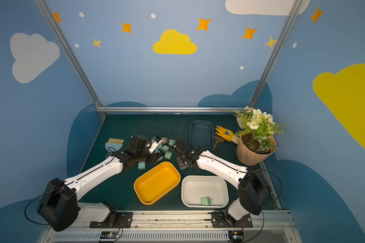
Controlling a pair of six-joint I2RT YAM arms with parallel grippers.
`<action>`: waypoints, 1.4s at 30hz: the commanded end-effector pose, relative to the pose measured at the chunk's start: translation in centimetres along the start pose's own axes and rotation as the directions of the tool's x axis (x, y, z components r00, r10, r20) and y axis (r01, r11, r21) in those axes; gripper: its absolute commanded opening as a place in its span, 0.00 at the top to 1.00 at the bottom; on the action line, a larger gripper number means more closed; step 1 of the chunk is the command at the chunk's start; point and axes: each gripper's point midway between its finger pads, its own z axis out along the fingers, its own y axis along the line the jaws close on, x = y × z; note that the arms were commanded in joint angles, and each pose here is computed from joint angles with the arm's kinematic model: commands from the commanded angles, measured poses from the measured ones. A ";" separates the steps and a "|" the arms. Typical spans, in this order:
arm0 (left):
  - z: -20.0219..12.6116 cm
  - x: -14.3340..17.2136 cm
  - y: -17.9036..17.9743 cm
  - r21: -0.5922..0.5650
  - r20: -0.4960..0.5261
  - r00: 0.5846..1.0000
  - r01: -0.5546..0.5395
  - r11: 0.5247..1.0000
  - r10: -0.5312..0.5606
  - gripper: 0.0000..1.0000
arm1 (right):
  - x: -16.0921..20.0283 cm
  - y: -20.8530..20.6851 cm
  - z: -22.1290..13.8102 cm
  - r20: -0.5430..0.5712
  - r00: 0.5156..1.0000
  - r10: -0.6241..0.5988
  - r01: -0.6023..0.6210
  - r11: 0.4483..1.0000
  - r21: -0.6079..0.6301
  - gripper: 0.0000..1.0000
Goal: Place the plugs by color into the storage box
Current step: Place the plug in the storage box, then pick up the plug from the center of the board.
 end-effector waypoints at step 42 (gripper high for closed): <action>10.0 8.4 6.3 -0.147 -0.521 0.792 0.284 0.947 -0.319 0.47 | 0.4 3.4 3.7 -0.013 1.000 -0.012 0.010 0.981 -0.194 0.38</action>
